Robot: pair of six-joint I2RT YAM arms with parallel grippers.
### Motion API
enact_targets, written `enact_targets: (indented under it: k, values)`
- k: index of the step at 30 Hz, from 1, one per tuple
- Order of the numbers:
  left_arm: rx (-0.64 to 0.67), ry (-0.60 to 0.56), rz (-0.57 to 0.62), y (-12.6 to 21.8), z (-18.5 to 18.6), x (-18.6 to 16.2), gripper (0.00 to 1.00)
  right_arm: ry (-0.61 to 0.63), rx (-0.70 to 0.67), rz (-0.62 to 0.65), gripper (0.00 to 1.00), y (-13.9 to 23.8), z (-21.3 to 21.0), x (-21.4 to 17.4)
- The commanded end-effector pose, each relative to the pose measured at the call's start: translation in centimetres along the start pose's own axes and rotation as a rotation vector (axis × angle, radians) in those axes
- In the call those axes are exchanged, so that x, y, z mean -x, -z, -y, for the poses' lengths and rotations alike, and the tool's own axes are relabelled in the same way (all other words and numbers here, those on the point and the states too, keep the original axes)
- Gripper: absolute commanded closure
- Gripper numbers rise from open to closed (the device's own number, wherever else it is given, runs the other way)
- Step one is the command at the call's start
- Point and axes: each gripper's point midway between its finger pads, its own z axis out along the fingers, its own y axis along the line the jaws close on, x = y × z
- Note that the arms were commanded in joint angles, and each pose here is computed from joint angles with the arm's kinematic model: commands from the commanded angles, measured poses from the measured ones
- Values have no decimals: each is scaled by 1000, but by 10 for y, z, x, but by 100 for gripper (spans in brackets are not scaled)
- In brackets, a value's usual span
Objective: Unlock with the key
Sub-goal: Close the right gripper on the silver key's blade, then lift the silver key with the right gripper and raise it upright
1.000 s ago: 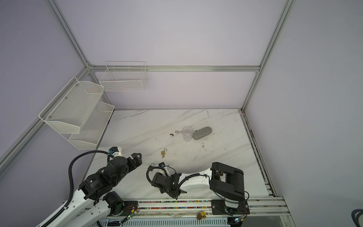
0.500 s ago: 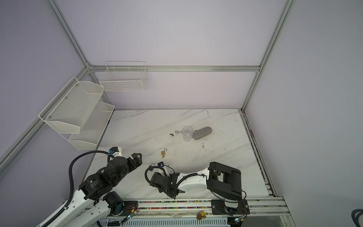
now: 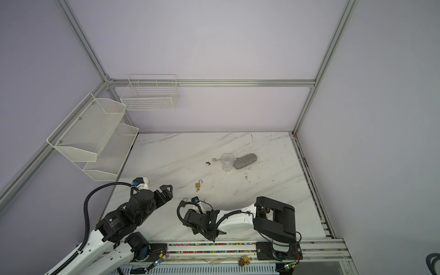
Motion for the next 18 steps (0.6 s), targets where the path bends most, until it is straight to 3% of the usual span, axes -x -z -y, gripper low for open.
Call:
enact_targets:
  k: [1, 9, 18]
  values:
    - [-17, 24, -8, -8, 0, -6, 0, -4, 27, 27, 99, 7, -4, 6]
    - [-93, 103, -23, -4, 19, -3, 0, -88, 152, 87, 100, 26, -8, 32]
    - [-302, 248, -61, 5, 66, 4, 0, -175, 268, 249, 100, 78, -4, 85]
